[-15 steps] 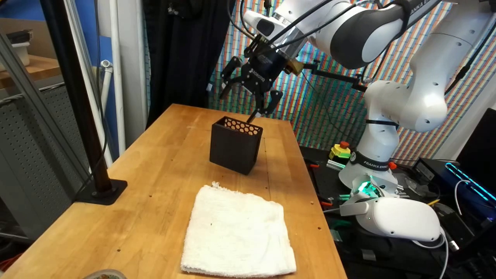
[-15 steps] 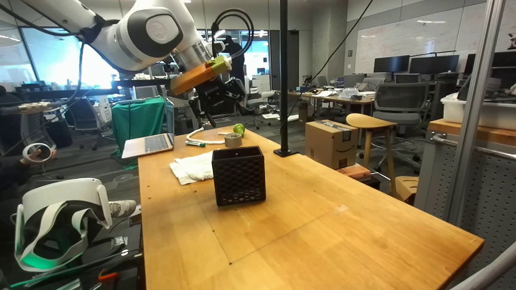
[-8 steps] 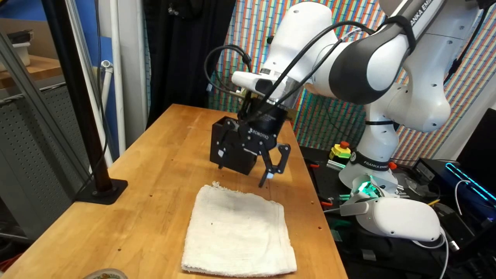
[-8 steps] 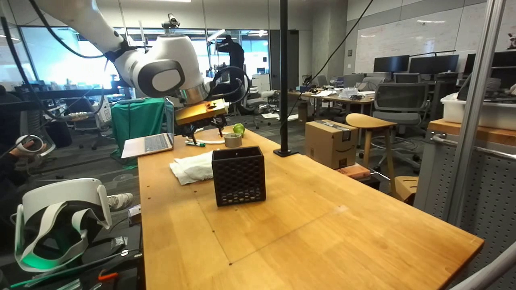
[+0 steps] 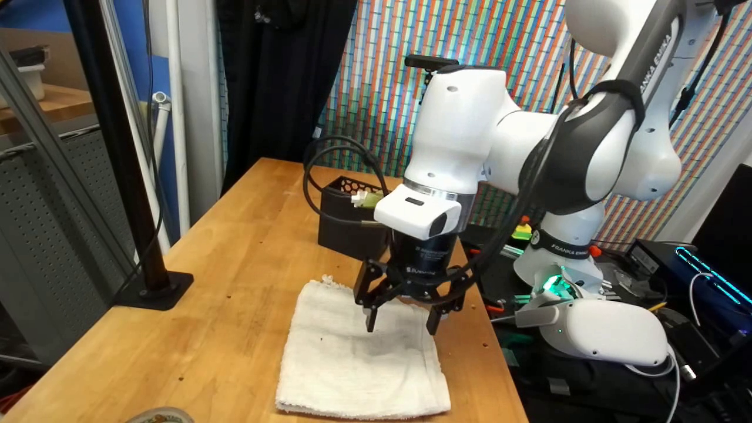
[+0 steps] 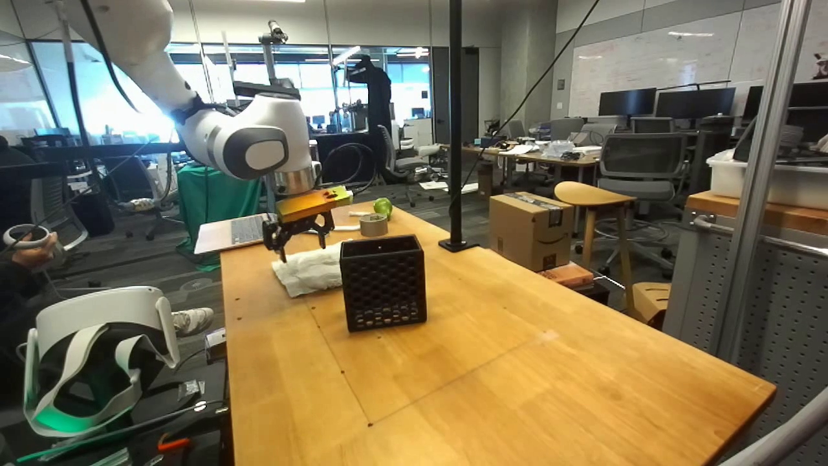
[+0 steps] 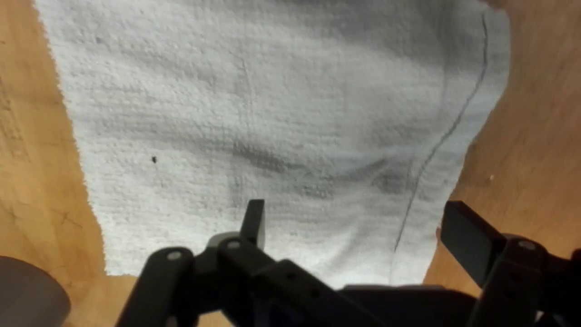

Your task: Place the towel inside the black basket

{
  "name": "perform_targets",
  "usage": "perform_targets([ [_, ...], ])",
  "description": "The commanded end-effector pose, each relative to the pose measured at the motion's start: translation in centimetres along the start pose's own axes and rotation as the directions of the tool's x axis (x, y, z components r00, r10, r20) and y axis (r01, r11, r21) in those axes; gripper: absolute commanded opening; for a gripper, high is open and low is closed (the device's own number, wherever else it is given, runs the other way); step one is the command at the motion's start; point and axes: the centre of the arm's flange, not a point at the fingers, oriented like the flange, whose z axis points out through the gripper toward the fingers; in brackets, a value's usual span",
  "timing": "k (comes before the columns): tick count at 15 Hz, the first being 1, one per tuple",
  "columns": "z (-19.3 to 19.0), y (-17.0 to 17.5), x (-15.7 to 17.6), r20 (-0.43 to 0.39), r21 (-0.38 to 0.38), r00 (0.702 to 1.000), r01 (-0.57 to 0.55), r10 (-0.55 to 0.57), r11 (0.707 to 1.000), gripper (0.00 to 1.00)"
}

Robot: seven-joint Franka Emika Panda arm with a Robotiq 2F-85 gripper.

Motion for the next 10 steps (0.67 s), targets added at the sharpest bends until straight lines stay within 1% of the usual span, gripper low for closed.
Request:
perform_targets([
  [1,1.0,1.0,-0.9,0.121,-0.060,0.984,0.140,-0.132,0.988,1.00],
  [4,1.5,1.8,-1.2,0.162,-0.055,0.969,0.197,-0.186,0.979,1.00],
  [7,2.4,2.3,-0.8,0.148,-0.011,0.966,0.215,-0.211,0.977,1.00],
  [10,3.1,2.7,0.7,0.141,-0.011,0.962,0.237,-0.233,0.972,1.00],
])
